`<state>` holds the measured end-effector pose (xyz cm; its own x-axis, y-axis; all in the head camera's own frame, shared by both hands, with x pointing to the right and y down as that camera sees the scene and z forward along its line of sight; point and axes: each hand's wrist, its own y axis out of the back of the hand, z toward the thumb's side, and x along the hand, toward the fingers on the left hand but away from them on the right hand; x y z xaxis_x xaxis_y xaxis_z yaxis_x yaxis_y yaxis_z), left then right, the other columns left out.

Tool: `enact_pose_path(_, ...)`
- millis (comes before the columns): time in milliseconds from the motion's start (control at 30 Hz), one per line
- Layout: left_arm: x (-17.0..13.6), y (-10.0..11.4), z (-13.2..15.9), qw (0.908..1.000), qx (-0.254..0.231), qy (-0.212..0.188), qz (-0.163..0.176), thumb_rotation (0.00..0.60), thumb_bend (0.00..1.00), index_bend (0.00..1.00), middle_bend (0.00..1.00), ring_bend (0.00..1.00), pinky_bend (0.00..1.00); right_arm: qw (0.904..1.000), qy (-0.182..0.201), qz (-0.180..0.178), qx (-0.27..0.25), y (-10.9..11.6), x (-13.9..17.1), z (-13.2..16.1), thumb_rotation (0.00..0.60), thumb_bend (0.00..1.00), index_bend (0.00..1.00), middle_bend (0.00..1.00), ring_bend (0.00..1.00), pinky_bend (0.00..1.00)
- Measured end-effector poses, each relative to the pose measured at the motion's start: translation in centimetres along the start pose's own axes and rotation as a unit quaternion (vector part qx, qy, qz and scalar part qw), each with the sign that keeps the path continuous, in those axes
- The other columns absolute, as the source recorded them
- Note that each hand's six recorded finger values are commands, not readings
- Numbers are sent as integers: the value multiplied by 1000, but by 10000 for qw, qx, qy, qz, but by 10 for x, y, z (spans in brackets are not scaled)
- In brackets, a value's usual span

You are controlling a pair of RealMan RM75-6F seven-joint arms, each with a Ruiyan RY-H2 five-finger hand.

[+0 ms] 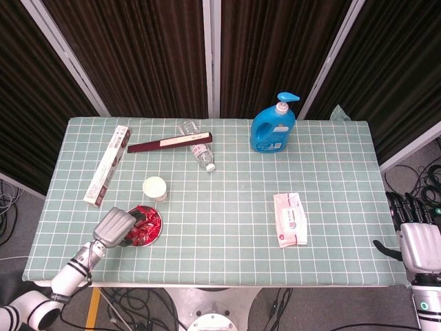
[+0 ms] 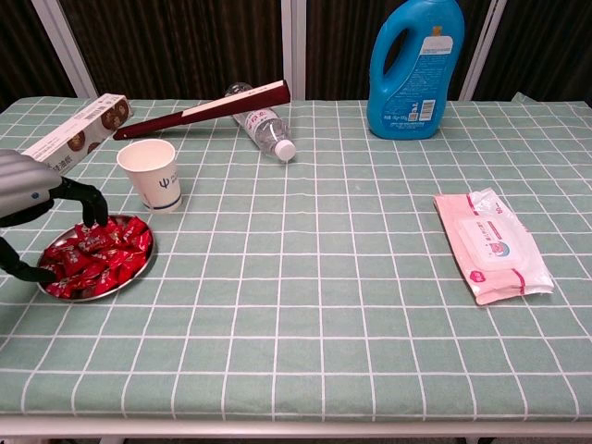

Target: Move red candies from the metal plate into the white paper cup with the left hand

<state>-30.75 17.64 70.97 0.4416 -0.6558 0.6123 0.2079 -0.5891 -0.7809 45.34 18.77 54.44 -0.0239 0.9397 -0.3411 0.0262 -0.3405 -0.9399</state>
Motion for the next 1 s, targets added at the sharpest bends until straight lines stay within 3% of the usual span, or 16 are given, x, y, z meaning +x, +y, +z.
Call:
enact_pose_path(367,20,-8,-2,9990,-157,245,-331,600,105,410,477,877,1000,10000,-46,45,1,-2,-1,-3,600,7,4,101,0,92)
enact_pose_path(500,25,-12,-2,9981,-125,249,-547,600,169,437,496,880,1000,9999,-74,67,-8,-3,-2,-5,600,7,4,101,0,99)
enact_pose_path(733,30,-14,-4,9971,-30,309,-691,600,274,517,561,896,1000,9999,-103,88,-20,-4,-2,-7,600,7,4,101,0,111)
enact_pose_path(1000,35,-17,-7,9973,3,358,-636,600,369,654,706,925,1000,9999,-102,102,-39,-4,-2,-8,600,6,4,101,0,136)
